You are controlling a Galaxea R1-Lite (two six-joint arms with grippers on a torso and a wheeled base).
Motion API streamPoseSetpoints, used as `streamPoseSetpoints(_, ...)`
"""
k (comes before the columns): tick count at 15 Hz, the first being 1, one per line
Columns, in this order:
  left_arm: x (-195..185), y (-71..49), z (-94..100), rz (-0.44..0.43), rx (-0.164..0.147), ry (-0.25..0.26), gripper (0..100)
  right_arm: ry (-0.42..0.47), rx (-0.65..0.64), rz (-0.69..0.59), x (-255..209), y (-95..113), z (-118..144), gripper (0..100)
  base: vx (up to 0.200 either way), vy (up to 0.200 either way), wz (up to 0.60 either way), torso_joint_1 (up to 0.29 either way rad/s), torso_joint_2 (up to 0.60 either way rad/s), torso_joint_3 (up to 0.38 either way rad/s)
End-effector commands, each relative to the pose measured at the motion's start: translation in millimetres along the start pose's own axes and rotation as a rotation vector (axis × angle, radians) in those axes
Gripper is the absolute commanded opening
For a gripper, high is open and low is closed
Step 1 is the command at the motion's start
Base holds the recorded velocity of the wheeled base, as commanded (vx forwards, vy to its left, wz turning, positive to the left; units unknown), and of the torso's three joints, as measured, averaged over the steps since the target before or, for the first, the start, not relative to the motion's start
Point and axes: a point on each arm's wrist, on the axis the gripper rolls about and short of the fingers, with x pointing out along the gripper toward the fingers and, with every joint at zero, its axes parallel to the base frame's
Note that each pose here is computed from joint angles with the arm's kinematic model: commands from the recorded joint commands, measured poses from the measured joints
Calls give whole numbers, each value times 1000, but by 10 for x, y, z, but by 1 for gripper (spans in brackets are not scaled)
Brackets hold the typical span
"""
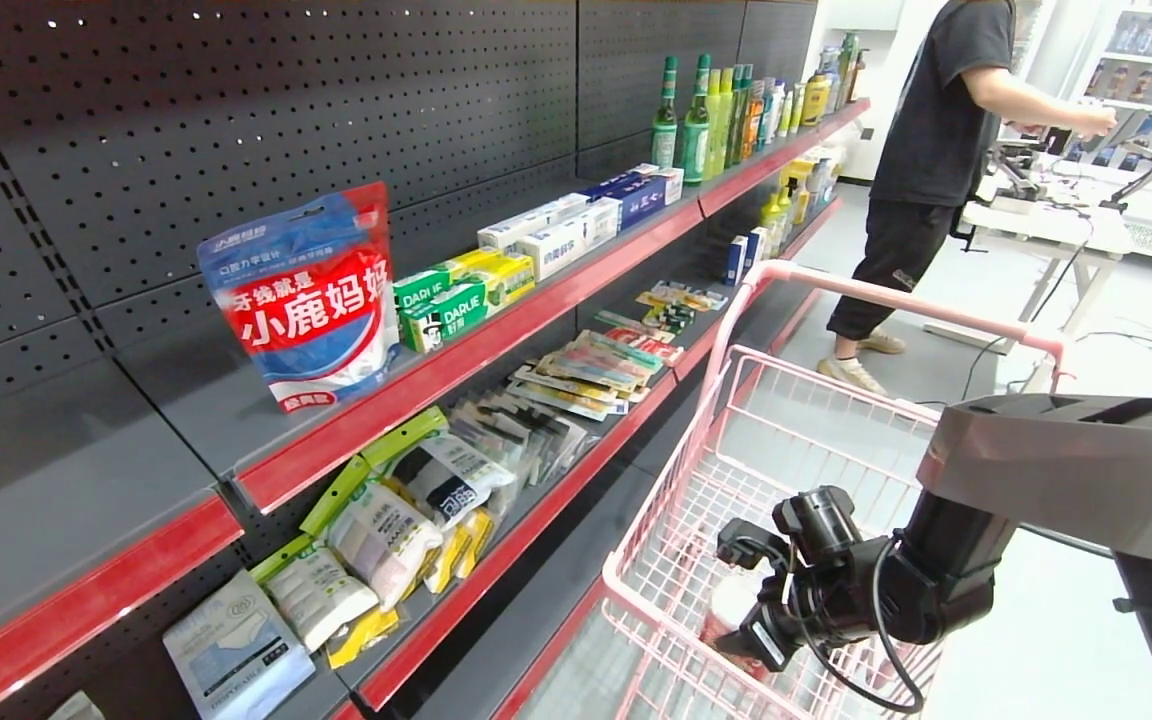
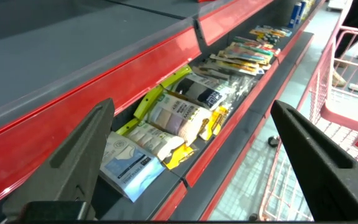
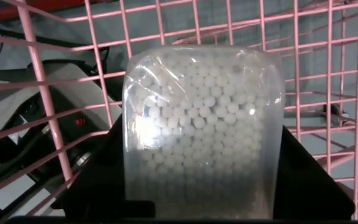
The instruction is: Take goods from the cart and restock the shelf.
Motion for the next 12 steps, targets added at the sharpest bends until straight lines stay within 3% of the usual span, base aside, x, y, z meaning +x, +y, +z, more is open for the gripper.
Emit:
streamPoseSetpoints(1, 1, 0, 0, 0, 1, 1, 100, -3, 3, 2, -17, -2, 0, 0, 0, 0, 0, 0, 0, 0)
streamPoseSetpoints(8, 1, 0, 0, 0, -1, 1, 100, -178, 147, -182, -721, -91, 377, 0, 0, 0, 0, 0, 0, 0)
streamPoseSetpoints(12, 1, 0, 0, 0, -1, 1, 100, -268, 215, -328, -1250, -150, 421, 0, 0, 0, 0, 0, 0, 0)
